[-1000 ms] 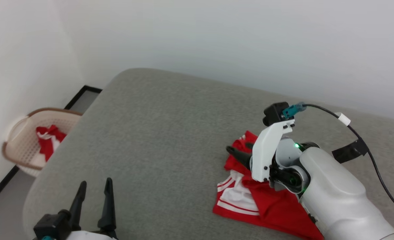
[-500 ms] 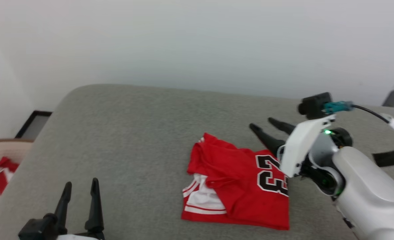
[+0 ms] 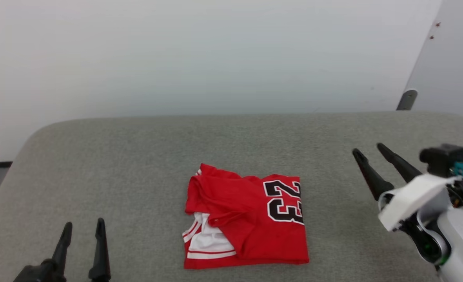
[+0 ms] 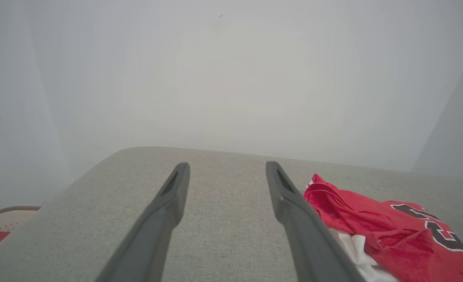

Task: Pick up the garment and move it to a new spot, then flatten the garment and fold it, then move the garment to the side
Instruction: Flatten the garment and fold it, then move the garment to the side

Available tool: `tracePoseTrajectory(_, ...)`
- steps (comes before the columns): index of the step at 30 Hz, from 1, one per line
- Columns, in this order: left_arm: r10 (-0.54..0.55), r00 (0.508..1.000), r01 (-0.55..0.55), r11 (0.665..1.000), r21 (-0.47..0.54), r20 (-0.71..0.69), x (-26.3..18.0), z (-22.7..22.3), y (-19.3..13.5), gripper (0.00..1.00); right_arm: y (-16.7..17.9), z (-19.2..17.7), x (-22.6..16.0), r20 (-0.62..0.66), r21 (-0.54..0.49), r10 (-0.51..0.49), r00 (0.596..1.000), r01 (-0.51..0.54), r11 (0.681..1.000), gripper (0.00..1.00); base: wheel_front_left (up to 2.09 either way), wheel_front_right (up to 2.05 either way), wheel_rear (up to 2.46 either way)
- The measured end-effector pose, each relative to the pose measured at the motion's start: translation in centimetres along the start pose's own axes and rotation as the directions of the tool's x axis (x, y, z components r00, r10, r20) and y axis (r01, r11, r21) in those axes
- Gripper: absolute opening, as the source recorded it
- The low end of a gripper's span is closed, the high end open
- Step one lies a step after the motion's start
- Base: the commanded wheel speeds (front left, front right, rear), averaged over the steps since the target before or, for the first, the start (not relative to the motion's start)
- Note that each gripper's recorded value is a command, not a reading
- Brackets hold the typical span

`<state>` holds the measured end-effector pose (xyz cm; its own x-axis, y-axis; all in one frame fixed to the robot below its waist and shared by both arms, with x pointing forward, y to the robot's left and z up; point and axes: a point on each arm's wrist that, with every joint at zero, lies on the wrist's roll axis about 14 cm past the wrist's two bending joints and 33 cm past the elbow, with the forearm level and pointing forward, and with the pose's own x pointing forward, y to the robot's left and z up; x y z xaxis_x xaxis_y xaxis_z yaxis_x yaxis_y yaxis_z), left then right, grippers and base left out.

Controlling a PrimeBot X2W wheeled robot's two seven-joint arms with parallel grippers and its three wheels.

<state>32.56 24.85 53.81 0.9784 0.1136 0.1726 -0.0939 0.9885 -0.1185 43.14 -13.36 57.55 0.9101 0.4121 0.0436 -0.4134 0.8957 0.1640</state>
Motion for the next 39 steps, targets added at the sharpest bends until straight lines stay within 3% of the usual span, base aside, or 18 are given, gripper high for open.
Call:
tracePoseTrajectory(16,-0.031,0.999,0.032,0.998,0.052,-0.026,0.1,-0.7,-0.4,1.0,-5.9,-1.9,-7.9,0.07,0.067,-0.233,0.97,0.228,0.971,1.0,0.0,0.0,0.0)
tracePoseTrajectory(39,-0.071,0.996,0.075,0.995,0.072,-0.058,-0.1,-1.7,-0.7,1.0,-6.5,-3.4,-11.2,0.08,0.119,-0.323,0.943,0.312,0.943,1.0,0.0,0.0,0.0)
